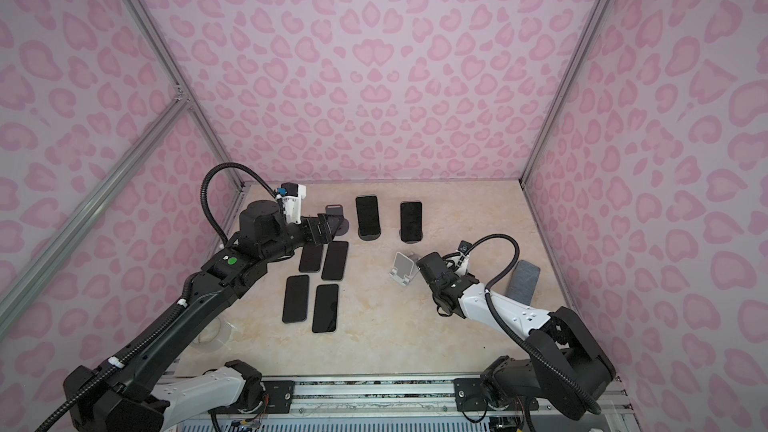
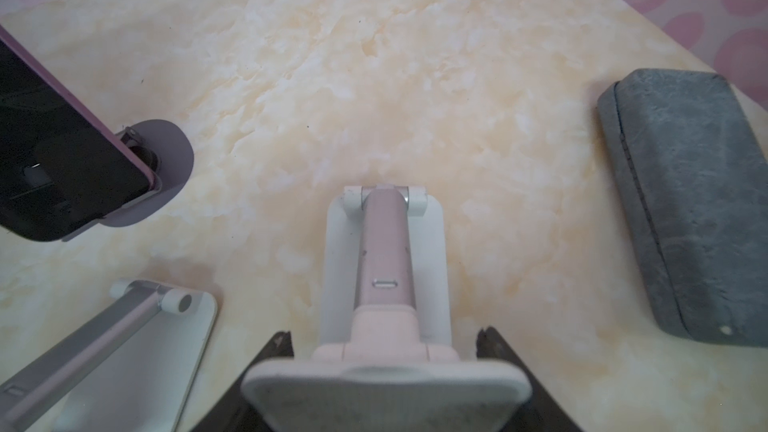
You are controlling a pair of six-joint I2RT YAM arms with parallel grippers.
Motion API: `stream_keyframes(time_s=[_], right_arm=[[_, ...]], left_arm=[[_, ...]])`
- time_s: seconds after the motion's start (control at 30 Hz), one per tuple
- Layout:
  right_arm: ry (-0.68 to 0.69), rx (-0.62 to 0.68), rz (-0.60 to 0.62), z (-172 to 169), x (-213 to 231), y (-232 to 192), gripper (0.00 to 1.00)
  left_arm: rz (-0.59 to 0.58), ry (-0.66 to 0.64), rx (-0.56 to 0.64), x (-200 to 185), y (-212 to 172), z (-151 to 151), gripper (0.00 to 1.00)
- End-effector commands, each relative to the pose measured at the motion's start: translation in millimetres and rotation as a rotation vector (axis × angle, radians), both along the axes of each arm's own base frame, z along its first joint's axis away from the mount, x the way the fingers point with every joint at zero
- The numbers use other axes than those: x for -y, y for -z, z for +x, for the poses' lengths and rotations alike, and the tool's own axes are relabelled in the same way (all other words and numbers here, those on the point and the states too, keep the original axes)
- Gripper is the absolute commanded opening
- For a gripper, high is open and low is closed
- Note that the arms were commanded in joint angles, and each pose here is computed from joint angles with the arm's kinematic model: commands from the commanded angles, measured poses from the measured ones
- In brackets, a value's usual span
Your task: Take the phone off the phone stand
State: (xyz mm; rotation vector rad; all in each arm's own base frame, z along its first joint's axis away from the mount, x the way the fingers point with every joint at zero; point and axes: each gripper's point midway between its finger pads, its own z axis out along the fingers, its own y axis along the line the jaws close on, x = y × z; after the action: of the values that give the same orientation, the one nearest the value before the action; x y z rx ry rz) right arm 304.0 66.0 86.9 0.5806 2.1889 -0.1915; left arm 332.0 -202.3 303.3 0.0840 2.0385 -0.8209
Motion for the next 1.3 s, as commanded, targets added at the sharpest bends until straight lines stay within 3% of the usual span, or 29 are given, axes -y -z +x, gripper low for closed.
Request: stream_keyframes(time_s=[0.0, 0.27, 0.4, 0.63, 0.9, 0.97, 1.13, 1.27], right_arm=[[-0.066, 0.065, -0.016, 18.9, 1.6, -9.9, 0.53], [-0.282, 0.075, -0.047, 85.8, -2.9, -32.2, 0.55], [-0.37, 0.054, -0.041, 118.6, -9.3, -24.0, 0.55], [-0.401, -0.061, -0.003, 162.5, -10.9, -6.7, 0.54], [-0.419, -0.18, 0.072, 183.9, -18.6, 26.6, 0.53], [-0.396, -0.181, 0.066, 182.3, -14.4, 29.9, 0.58], [-0.379, -0.169, 0.044, 178.8, -7.9, 12.7, 0.82], [-0.357, -0.116, 0.01, 174.7, -0.2, -27.7, 0.87]], left_arm=[[-0.016, 0.011, 0.024, 3.0, -5.5, 2.1, 0.96], [-0.018, 0.019, 0.036, 3.2, -8.7, 1.1, 0.96], [-0.019, 0.021, 0.041, 2.8, -10.4, 0.2, 0.96], [-0.019, 0.022, 0.054, 1.8, -12.9, -1.3, 0.96], [-0.026, 0.027, 0.06, 2.4, -15.3, -2.3, 0.96], [-0.025, 0.027, 0.059, 2.3, -15.0, -2.4, 0.96], [-0.021, 0.026, 0.059, 2.2, -13.7, -1.5, 0.96], [-0.018, 0.029, 0.05, 3.4, -11.8, -0.4, 0.96]])
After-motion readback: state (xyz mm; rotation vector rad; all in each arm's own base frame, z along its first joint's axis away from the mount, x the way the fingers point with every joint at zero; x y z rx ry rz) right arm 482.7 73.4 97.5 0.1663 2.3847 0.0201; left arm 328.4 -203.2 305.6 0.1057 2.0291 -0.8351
